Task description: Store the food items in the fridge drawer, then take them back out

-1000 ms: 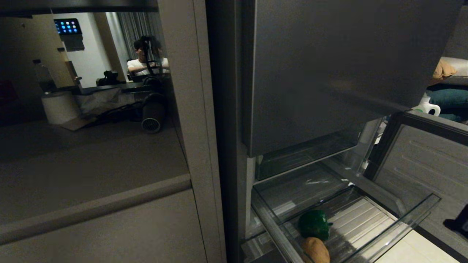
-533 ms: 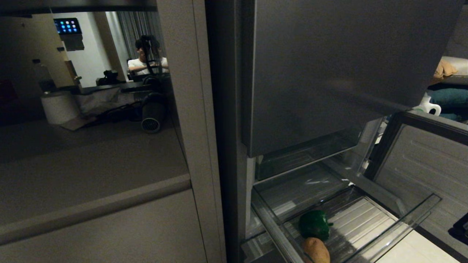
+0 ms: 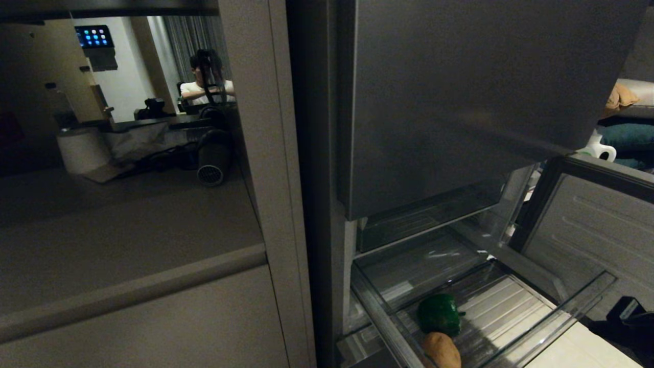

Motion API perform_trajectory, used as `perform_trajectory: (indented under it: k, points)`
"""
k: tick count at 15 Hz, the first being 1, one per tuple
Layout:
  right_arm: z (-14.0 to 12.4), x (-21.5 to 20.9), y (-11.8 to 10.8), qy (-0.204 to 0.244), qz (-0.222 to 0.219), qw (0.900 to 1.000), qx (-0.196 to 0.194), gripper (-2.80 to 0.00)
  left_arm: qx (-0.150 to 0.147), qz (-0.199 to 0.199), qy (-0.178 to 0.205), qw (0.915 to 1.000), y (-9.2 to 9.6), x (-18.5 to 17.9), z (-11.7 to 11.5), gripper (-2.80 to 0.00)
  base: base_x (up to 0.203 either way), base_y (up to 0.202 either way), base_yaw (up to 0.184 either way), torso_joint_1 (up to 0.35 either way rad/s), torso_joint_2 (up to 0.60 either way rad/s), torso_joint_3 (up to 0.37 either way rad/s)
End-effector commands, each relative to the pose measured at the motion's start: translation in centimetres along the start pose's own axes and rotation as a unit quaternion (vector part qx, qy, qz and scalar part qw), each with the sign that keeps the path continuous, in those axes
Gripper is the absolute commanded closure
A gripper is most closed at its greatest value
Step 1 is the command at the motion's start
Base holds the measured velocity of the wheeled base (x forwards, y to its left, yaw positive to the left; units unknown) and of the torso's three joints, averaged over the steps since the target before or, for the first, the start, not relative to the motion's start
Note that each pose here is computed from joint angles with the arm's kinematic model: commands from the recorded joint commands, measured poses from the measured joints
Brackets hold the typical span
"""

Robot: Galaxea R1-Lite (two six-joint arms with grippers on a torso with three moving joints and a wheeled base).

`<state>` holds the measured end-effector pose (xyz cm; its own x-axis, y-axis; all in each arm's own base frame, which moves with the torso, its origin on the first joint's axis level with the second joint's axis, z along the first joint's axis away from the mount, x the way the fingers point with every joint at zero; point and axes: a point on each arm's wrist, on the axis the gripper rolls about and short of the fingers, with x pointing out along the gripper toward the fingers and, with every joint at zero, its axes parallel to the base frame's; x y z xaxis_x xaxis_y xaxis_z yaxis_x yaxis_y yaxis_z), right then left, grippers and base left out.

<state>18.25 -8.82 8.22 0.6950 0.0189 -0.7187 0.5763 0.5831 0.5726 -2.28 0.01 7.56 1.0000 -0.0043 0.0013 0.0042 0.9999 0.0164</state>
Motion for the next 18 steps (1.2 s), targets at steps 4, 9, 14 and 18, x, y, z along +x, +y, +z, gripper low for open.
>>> perform_trajectory:
  k: [4, 9, 14, 18]
  points:
    - [0.9, 4.9, 3.6, 0.044, 0.044, 0.996, -0.068, 0.00, 0.000, 0.002, 0.001, 1.0000, 0.0, 0.0, 0.0, 0.00, 0.000, 0.000, 0.000, 0.000, 0.00, 0.000]
    - [1.4, 10.3, 7.6, 0.026, 0.123, 0.984, -0.127, 0.00, 0.000, 0.000, 0.001, 1.0000, 0.0, 0.0, 0.0, 0.00, 0.000, 0.000, 0.000, 0.000, 0.00, 0.000]
    - [3.0, 16.2, 11.5, -0.001, 0.216, 0.966, -0.140, 0.00, 0.000, 0.000, 0.001, 1.0000, 0.0, 0.0, 0.0, 0.00, 0.000, 0.000, 0.000, 0.000, 0.00, 0.000]
    - [2.3, 18.1, 13.0, -0.010, 0.262, 0.958, -0.114, 0.00, 0.000, 0.000, 0.001, 1.0000, 0.0, 0.0, 0.0, 0.00, 0.000, 0.000, 0.000, 0.000, 0.00, 0.000]
